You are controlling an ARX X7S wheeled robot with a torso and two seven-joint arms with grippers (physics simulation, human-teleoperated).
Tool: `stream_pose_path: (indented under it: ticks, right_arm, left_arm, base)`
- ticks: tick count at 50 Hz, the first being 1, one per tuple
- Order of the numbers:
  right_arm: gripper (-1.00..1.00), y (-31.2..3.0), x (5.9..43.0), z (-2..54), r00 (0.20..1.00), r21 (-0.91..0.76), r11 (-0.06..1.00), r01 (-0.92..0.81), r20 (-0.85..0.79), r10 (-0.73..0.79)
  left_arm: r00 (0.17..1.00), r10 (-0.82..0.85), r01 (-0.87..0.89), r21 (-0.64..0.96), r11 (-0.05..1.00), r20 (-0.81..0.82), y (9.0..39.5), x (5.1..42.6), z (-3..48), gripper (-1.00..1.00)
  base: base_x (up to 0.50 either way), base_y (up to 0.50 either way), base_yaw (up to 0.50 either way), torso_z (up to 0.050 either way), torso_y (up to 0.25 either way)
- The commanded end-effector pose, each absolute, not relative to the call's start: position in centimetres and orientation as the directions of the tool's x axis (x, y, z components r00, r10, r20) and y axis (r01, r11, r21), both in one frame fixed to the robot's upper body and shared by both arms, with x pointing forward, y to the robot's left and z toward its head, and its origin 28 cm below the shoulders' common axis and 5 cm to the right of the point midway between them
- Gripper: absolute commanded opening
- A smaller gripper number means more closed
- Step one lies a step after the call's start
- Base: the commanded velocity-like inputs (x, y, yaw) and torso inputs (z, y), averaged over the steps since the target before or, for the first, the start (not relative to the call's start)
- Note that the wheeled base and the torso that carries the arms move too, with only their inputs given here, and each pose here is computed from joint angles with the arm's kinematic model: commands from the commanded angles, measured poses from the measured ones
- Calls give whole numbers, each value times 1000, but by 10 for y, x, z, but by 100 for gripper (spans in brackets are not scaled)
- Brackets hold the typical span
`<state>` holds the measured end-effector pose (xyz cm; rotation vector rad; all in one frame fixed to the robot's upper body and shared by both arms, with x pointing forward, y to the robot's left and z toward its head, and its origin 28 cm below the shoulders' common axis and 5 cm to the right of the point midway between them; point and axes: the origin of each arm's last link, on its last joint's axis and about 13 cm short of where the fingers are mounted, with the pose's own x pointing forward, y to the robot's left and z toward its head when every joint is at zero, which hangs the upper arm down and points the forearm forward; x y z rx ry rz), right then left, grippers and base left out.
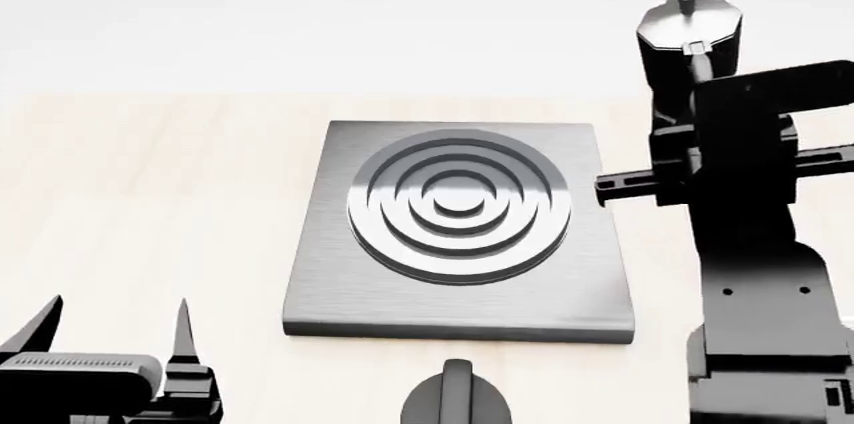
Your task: Put the moka pot on the stove.
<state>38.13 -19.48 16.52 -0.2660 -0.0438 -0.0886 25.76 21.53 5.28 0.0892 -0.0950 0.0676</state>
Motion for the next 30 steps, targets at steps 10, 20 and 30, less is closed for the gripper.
stream_pose_path:
  ticks: [10,20,30]
  right_arm:
    - [-100,-160,404,208,972,-250,968,22,233,38]
    - [-100,-145,422,201,966,-188,981,-43,244,89]
    - [-100,-132,434,197,964,-128,987,-94,236,122]
  left_arm:
    - [993,55,-61,63,996,102,216,256,52,100]
    - [993,54,-60,62,996,102,216,255,52,100]
    - [993,58,-64,59,996,104,217,255,53,100]
  base:
    - [0,0,0,0,0]
    - [0,0,0,0,1]
    - [0,0,0,0,1]
